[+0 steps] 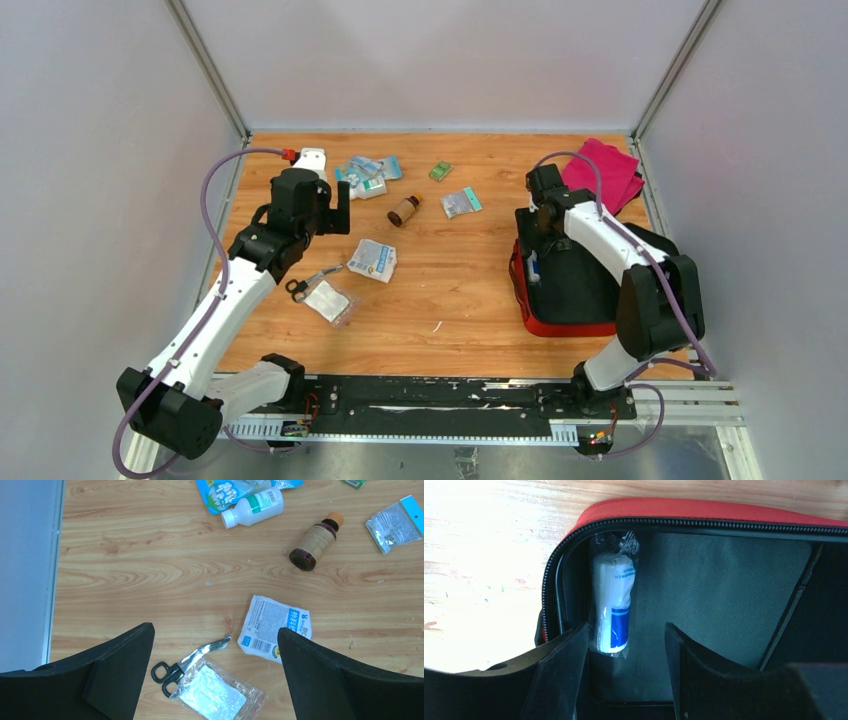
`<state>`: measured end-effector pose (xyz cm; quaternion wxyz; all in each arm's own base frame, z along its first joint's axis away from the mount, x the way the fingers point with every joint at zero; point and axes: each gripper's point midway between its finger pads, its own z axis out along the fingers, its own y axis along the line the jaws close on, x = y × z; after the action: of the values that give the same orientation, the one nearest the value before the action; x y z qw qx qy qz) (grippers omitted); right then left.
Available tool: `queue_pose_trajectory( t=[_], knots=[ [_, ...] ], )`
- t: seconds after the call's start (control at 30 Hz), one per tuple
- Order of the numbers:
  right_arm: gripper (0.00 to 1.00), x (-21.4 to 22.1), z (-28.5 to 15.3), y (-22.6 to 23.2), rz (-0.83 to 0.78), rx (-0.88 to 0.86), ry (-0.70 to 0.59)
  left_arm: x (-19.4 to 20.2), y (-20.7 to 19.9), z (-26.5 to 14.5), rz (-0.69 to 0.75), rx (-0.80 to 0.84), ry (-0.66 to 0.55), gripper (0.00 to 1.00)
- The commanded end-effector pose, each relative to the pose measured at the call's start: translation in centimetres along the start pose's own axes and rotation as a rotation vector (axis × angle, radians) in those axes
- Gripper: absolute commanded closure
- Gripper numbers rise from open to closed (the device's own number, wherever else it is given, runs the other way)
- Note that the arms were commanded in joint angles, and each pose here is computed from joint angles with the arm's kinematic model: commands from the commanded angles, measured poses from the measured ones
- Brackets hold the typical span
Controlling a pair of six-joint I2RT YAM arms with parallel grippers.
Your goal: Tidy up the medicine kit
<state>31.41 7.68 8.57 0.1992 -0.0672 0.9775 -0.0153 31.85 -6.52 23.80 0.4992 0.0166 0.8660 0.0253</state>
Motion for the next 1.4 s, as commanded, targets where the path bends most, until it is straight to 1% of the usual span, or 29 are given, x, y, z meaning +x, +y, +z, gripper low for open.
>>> queue_pose_trajectory(
  t=[0.0, 0.1, 0.27, 0.37, 0.43, 0.5, 0.6, 0.73, 0.87, 0.97, 1.0, 1.1, 1.27, 1.37],
  knots=[
    [0.37, -0.7, -1.5, -1.0, 0.019, 0.028, -0.039, -0.2, 0.2, -0.1, -0.002, 0.003, -0.016, 0.0],
    [0.37, -2.8, -4.0, -0.7, 0.064, 0.006, -0.138, -0.1, 0.2, -0.1, -0.002, 0.003, -0.015, 0.0],
    [0.38, -7.2, -8.0, -0.8, 0.2, -0.001, -0.307, -0.2, 0.2, -0.2, -0.003, 0.006, -0.019, 0.0],
    [0.38, -9.9, -9.0, -0.9, 0.252, 0.002, -0.377, -0.2, 0.2, -0.3, -0.003, 0.007, -0.019, 0.0],
    [0.38, -11.1, -9.0, -0.5, 0.266, -0.017, -0.393, -0.3, 0.3, -0.3, -0.006, 0.005, -0.024, 0.0],
    [0.38, -12.5, -8.7, 1.0, 0.261, -0.098, -0.388, -0.3, 0.3, -0.4, -0.006, 0.003, -0.027, 0.0],
    [0.38, -13.6, -7.9, 4.3, 0.212, -0.259, -0.349, -0.3, 0.4, -0.5, -0.006, 0.0, -0.027, 0.0],
    [0.39, -15.1, -5.6, 7.5, 0.15, -0.331, -0.328, -0.3, 0.3, -0.5, -0.007, 0.004, -0.029, 0.0],
    [0.4, -16.6, -2.8, 11.1, 0.042, -0.36, -0.293, -0.3, 0.4, -0.5, -0.007, 0.002, -0.03, 0.0],
    [0.43, -16.7, -0.9, 13.6, -0.047, -0.379, -0.25, -0.3, 0.4, -0.5, -0.008, 0.001, -0.031, 0.0],
    [0.43, -16.6, 0.4, 14.3, -0.075, -0.372, -0.222, -0.3, 0.4, -0.5, -0.008, 0.001, -0.032, 0.0],
    [0.44, -17.1, 2.5, 16.2, -0.159, -0.364, -0.197, -0.3, 0.4, -0.6, -0.01, 0.002, -0.033, 0.0],
    [0.44, -17.3, 5.7, 17.6, -0.24, -0.308, -0.172, -0.3, 0.5, -0.6, -0.01, -0.004, -0.037, 0.0],
    [0.44, -17.5, 7.1, 17.7, -0.272, -0.264, -0.174, -0.4, 0.5, -0.6, -0.01, -0.005, -0.038, 0.0]
  ],
)
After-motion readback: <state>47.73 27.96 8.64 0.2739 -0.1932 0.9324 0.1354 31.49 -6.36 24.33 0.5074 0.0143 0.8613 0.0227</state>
